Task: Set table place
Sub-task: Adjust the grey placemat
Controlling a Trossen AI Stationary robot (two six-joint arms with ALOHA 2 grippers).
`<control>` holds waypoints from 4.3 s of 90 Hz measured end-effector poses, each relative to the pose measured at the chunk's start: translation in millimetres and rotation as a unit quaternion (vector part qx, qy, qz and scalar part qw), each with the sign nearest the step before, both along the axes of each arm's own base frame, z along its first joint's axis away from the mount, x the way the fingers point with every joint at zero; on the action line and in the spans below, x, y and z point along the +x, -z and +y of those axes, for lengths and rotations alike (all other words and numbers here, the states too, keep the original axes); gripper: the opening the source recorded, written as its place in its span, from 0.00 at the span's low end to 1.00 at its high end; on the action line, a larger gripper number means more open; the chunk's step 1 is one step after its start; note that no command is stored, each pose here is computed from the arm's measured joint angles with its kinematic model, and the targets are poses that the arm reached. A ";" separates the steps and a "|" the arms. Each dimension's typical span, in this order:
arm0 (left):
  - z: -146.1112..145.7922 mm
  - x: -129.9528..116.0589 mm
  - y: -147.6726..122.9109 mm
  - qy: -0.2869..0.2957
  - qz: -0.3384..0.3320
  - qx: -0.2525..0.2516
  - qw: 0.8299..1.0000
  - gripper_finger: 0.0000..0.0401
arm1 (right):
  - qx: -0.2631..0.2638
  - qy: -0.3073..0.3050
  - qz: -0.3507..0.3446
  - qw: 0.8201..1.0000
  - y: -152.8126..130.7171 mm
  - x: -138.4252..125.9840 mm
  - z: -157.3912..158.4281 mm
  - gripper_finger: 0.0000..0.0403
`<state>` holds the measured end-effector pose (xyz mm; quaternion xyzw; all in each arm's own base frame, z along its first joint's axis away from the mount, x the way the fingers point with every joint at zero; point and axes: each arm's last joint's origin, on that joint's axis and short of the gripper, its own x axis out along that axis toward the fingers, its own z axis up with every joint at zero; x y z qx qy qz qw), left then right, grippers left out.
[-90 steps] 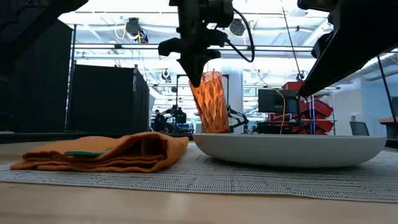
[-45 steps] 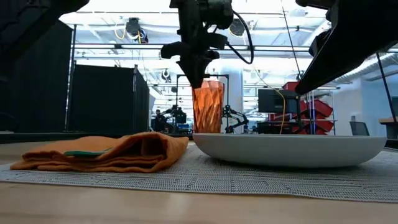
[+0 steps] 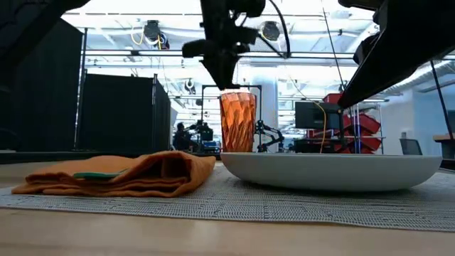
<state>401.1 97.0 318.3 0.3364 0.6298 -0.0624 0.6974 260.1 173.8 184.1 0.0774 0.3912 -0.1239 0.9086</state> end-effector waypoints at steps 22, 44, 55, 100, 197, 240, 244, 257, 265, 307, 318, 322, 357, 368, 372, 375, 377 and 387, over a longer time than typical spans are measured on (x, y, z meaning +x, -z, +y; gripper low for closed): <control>-17.2 -21.4 -31.3 -0.047 -0.029 0.027 0.998 0.27 | -0.013 0.001 -0.001 1.000 -9.4 8.2 -9.1 0.45; -33.2 -39.0 -31.0 -0.171 -0.006 -0.145 0.974 0.27 | -0.027 0.070 0.003 0.997 -37.6 -6.3 -34.2 0.45; -40.6 -38.0 -14.8 -0.191 0.022 -0.184 0.964 0.27 | -0.021 0.112 0.027 0.993 -47.1 -19.9 -49.0 0.40; -30.8 -51.5 96.8 -0.227 0.139 -0.139 0.954 0.01 | 0.033 0.105 0.198 0.974 -44.3 -40.2 -70.0 0.01; -21.2 -119.0 137.3 -0.317 -0.082 -0.269 0.906 0.01 | 0.031 0.087 0.217 0.972 -43.3 -37.9 -76.9 0.03; -15.4 -118.7 153.9 -0.284 -0.138 -0.280 0.907 0.01 | 0.076 0.107 0.226 0.965 -0.1 -45.3 -85.3 0.03; -15.3 -118.3 155.3 -0.281 -0.145 -0.279 0.907 0.01 | 0.079 0.107 0.225 0.965 1.1 -44.5 -87.4 0.03; -15.4 -117.2 166.8 -0.279 -0.142 -0.286 0.905 0.01 | 0.079 0.106 0.221 0.966 2.2 -41.3 -93.4 0.03; -15.4 -116.8 177.2 -0.283 -0.125 -0.288 0.906 0.01 | 0.078 0.105 0.221 0.966 2.2 -39.7 -96.7 0.03; -17.6 -125.2 191.5 -0.274 -0.076 -0.288 0.914 0.01 | 0.089 0.110 0.222 0.965 8.6 -36.3 -111.8 0.03; -19.1 -131.2 197.6 -0.274 -0.069 -0.287 0.915 0.01 | 0.091 0.109 0.219 0.965 9.5 -35.1 -114.3 0.03; -19.7 -133.3 199.5 -0.274 -0.068 -0.285 0.916 0.01 | 0.092 0.108 0.216 0.966 9.4 -34.2 -115.2 0.03; -14.0 -139.2 202.0 -0.266 -0.057 -0.266 0.925 0.01 | 0.109 0.104 0.217 0.965 9.2 -29.6 -127.3 0.03; -9.7 -142.6 202.3 -0.267 -0.048 -0.264 0.926 0.01 | 0.109 0.101 0.214 0.965 9.1 -28.7 -128.6 0.03; -8.9 -143.5 202.3 -0.265 -0.045 -0.263 0.926 0.01 | 0.110 0.099 0.209 0.967 8.8 -27.6 -128.4 0.03; -8.5 -144.0 202.3 -0.262 -0.043 -0.263 0.927 0.01 | 0.112 0.098 0.204 0.968 8.5 -26.6 -128.1 0.03; -8.3 -144.2 202.3 -0.261 -0.043 -0.263 0.928 0.01 | 0.113 0.096 0.201 0.968 8.3 -25.9 -128.0 0.03; -8.5 -144.8 202.8 -0.251 -0.041 -0.261 0.931 0.01 | 0.124 0.087 0.187 0.971 7.3 -22.7 -126.7 0.03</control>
